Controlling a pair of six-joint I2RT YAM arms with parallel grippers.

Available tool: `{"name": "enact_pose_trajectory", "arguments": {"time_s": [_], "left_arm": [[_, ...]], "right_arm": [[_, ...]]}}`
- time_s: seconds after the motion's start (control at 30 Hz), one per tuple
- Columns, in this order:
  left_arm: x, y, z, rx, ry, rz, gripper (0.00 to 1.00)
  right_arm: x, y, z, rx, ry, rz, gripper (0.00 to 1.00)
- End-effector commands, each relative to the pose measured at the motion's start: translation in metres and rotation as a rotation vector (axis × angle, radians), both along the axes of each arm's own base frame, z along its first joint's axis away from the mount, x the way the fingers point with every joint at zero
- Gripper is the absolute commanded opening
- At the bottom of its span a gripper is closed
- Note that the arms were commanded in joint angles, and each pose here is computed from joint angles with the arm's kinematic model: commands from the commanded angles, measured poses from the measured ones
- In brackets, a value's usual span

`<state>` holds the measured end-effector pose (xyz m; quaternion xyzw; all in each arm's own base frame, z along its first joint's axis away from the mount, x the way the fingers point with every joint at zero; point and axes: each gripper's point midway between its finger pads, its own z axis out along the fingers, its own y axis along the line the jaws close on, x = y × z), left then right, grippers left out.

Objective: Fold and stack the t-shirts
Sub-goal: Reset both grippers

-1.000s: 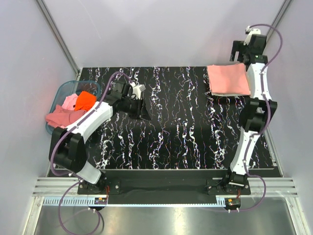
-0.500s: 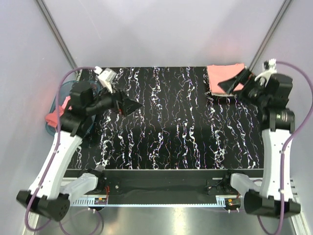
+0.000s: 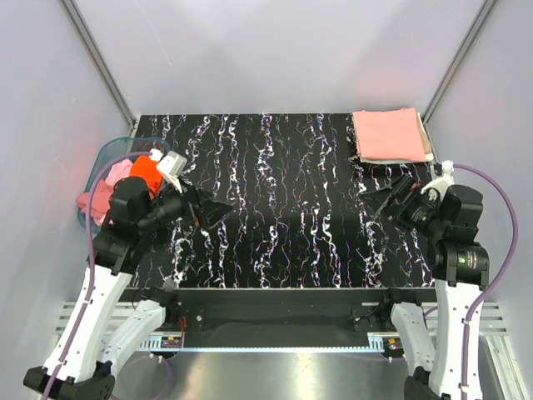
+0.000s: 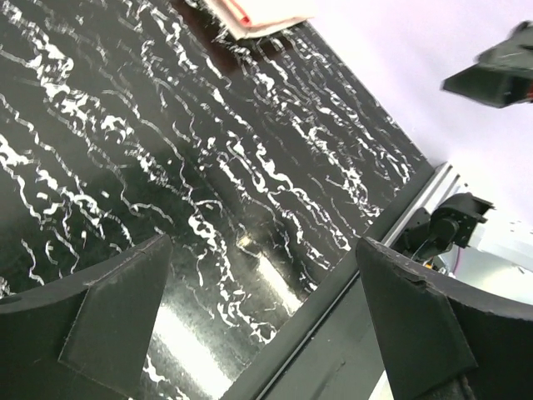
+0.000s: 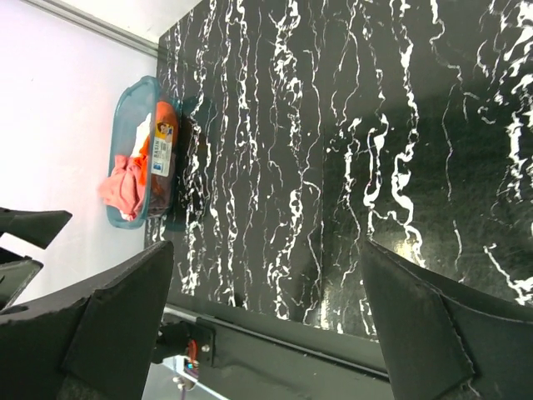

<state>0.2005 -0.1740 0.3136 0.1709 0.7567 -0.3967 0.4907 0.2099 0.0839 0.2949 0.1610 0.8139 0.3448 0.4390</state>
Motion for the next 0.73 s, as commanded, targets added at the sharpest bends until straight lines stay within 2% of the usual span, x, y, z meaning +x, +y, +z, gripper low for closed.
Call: {"name": "enact_pose_trajectory", "arguments": {"time_s": [0.0, 0.17, 0.7], "left_arm": [[0.001, 0.005, 0.006, -0.008, -0.035, 0.041, 0.99], [-0.006, 0.007, 0.018, -0.015, -0.042, 0.037, 0.99], [-0.023, 0.003, 0.018, -0.038, -0.012, -0.007, 0.99]], "right_arm": [[0.001, -0.006, 0.007, -0.054, -0.039, -0.013, 1.00], [0.003, -0.004, 0.007, -0.046, -0.024, -0.004, 1.00], [-0.008, -0.005, 0.013, -0.048, -0.031, -0.027, 1.00]]}}
